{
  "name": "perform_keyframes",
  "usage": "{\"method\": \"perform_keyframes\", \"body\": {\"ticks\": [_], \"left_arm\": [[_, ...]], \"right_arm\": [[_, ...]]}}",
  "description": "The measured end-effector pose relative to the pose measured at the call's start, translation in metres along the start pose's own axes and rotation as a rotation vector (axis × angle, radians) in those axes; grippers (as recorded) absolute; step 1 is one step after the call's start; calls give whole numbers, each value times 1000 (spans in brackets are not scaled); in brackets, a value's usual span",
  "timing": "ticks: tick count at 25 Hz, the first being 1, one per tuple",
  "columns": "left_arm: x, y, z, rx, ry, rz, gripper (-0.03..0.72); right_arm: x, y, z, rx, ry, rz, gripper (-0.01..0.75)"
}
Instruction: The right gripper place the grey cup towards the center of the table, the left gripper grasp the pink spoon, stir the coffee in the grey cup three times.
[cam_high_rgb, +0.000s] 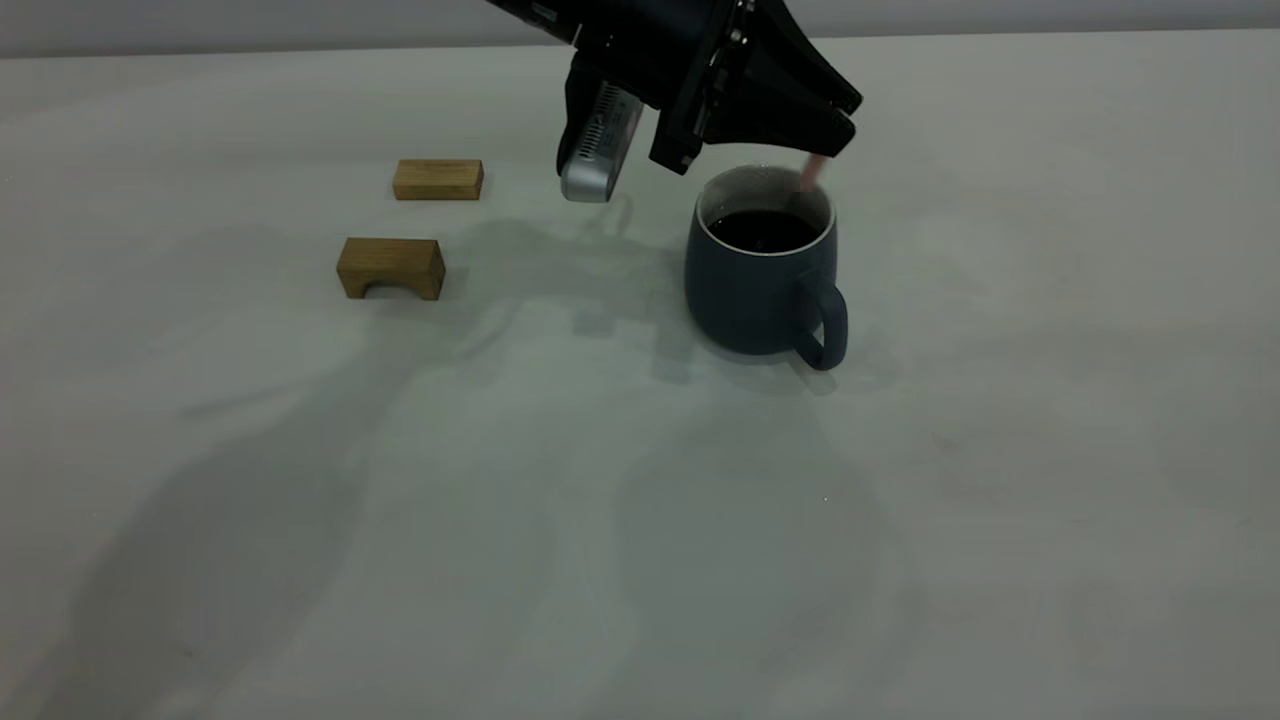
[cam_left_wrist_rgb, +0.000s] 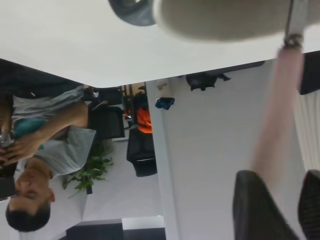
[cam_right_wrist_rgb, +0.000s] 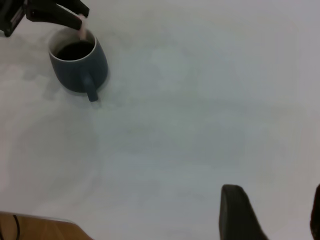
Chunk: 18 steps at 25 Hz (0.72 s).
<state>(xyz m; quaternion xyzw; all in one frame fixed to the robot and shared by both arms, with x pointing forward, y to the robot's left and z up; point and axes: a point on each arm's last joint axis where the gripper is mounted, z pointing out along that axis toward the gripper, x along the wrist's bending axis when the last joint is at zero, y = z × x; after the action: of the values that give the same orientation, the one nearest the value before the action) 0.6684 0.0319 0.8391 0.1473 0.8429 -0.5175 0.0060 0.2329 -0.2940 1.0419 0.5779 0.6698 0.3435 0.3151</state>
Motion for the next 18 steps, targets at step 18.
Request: {"method": "perform_keyframes", "body": {"ticks": [18], "left_arm": [[-35,-92,-90,-464,293,939,411]], "right_arm": [[0,0,0,0,0,0,389]]}}
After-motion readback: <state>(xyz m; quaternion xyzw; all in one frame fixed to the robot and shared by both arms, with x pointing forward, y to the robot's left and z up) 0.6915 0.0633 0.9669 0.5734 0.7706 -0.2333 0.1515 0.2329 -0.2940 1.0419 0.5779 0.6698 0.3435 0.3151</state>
